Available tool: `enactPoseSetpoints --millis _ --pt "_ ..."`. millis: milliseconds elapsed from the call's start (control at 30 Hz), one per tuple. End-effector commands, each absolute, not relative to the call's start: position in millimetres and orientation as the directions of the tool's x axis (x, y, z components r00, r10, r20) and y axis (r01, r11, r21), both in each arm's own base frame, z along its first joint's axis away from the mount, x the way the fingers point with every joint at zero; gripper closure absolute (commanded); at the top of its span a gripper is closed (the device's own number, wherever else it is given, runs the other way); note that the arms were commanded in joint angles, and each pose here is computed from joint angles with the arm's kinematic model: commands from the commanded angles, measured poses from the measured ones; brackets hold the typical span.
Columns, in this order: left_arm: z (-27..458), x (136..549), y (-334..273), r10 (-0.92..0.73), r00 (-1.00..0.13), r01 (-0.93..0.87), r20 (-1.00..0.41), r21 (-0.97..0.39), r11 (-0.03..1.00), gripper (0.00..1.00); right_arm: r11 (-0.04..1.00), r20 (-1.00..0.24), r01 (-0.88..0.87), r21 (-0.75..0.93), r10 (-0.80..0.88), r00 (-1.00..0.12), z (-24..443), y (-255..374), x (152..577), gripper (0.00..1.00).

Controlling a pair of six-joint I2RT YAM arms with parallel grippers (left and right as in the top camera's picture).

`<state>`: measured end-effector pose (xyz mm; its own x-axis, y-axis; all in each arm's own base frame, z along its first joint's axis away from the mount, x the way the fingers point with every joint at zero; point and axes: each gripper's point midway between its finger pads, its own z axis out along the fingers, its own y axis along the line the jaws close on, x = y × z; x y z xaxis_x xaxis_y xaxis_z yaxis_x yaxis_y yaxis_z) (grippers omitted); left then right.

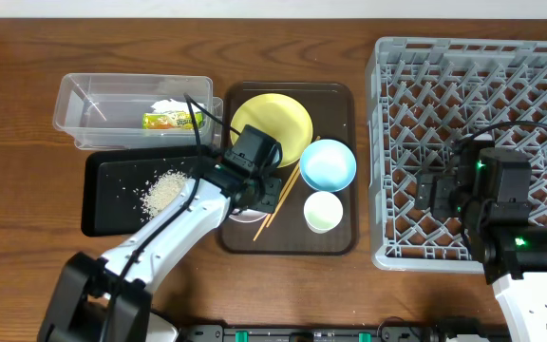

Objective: Sort waste into correct bins and load items into the dishwasher rack
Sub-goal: 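Grasp the small white cup with the left gripper and lift it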

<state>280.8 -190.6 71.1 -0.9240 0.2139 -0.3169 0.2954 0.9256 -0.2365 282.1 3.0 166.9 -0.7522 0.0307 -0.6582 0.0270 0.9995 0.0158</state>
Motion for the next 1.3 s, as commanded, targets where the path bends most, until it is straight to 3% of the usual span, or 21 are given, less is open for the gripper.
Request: enactPoseSetpoints --millis 0,167,700,800,900,933,1167,1267 --pt "124.9 290.0 -217.3 0.201 -0.872 0.376 -0.446 -0.348 0.859 0.53 1.000 -0.671 0.020 0.023 0.031 -0.741 175.1 6.2 284.8 0.01" --pt "132.7 287.1 -229.6 0.213 -0.857 0.412 -0.470 -0.376 0.830 0.50 1.000 -0.671 0.020 0.024 0.031 -0.741 175.1 6.3 284.8 0.01" --pt "69.0 249.7 -266.9 0.336 -0.897 0.428 -0.289 -0.371 0.824 0.51 1.000 -0.663 0.020 0.023 0.030 -0.748 173.4 6.2 283.0 0.01" --pt "56.2 248.3 -265.8 0.339 -0.906 0.414 -0.253 -0.365 0.834 0.59 1.000 -0.657 0.020 0.023 0.030 -0.753 172.0 6.2 281.3 0.01" --pt "52.7 247.7 -265.2 0.340 -0.908 0.410 -0.243 -0.363 0.837 0.90 1.000 -0.656 0.020 0.023 0.030 -0.754 171.9 6.2 281.3 0.01" --pt "53.7 247.8 -265.3 0.340 -0.908 0.411 -0.246 -0.363 0.836 0.94 1.000 -0.656 0.020 0.023 0.030 -0.754 171.9 6.2 281.3 0.01" --pt "78.9 261.3 -248.2 0.276 -0.915 0.375 -0.294 -0.374 0.848 0.94 1.000 -0.676 0.028 0.015 0.030 -0.736 176.2 4.2 286.0 0.01" --pt "102.1 282.0 -228.7 0.135 -0.936 0.271 -0.326 -0.420 0.866 0.94 0.999 -0.706 0.032 0.013 0.032 -0.707 183.2 3.3 293.5 0.01"
